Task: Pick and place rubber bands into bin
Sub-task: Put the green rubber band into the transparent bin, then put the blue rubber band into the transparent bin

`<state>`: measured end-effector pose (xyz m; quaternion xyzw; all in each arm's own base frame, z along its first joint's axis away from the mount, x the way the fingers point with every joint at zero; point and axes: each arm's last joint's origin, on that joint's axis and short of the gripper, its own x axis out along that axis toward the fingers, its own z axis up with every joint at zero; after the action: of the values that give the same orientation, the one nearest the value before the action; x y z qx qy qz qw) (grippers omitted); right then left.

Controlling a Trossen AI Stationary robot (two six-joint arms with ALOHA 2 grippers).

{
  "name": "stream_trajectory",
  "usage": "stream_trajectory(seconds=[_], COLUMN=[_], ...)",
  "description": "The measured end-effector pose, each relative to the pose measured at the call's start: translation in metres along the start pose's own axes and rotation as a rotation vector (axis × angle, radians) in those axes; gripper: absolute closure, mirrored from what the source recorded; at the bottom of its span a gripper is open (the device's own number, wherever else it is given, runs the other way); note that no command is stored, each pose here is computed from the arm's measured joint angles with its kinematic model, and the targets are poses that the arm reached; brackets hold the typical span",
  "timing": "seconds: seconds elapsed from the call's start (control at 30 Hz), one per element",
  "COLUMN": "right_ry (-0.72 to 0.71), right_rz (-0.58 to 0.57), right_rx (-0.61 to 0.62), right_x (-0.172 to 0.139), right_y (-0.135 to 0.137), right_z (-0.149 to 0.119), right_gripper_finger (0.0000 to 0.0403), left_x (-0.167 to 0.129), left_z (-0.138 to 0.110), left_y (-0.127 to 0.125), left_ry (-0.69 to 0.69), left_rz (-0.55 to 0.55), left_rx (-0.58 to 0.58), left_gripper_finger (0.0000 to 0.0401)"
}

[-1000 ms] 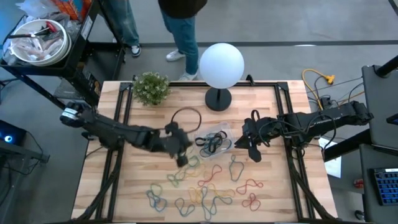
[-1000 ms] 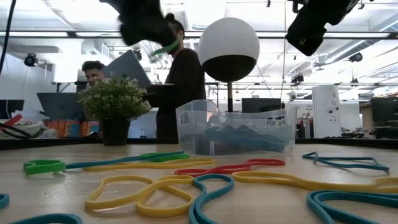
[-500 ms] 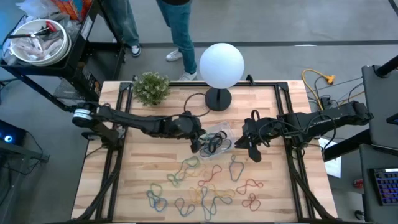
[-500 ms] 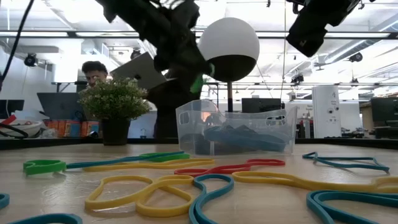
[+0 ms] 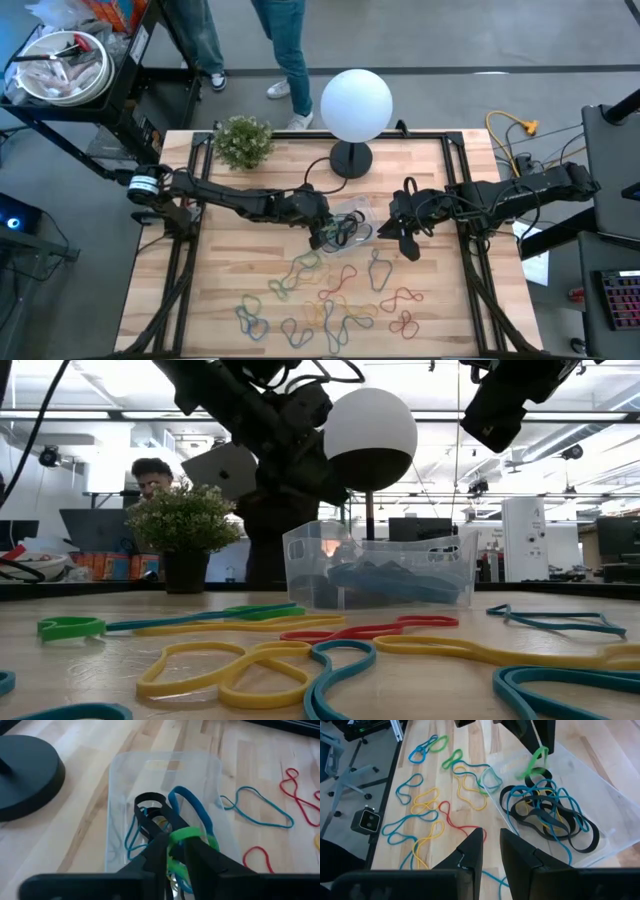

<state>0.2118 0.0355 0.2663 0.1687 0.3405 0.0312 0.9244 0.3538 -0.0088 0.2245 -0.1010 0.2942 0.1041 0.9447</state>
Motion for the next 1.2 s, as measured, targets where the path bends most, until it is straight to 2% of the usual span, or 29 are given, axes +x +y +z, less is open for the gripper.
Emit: stream_trajectory(seconds=[0.2,0.4,0.53,0.63,0.83,1.03,1.2], right_ry=[0.002,0.025,0.077,0.108,0.111,0.112,0.124], right_rz=[0.003,0.039,0.135,0.162,0.06,-0.078,-0.09], right_rx=[0.001,0.031,0.01,-0.03,-0.055,-0.029,-0.041], right_x=[0.0,0.0,0.001,0.002,0.006,0.015,0.029], right_y=[0.0,0.002,0.015,0.026,0.039,0.036,0.034], right_z=[0.0,-0.002,-0.009,-0.019,-0.044,-0.075,-0.094], right_gripper_finger=[0.0342,0.0342,0.0342,0.0342,0.0342,0.0342,0.0342], left_x=[0.0,-0.003,-0.02,-0.036,-0.072,-0.094,-0.101], left_z=[-0.002,-0.005,0.003,0.01,0.02,0.019,0.013], left_y=[-0.001,-0.001,-0.008,-0.015,-0.031,-0.05,-0.063], left_ry=[0.027,0.106,0.075,0.035,-0.062,-0.139,-0.144], left_rz=[-0.038,-0.132,-0.205,-0.243,-0.261,-0.223,-0.22], left_rx=[0.0,-0.066,-0.074,-0.064,-0.041,-0.03,-0.047], left_gripper_finger=[0.0306,0.0298,0.0298,0.0298,0.0298,0.0298,0.0299])
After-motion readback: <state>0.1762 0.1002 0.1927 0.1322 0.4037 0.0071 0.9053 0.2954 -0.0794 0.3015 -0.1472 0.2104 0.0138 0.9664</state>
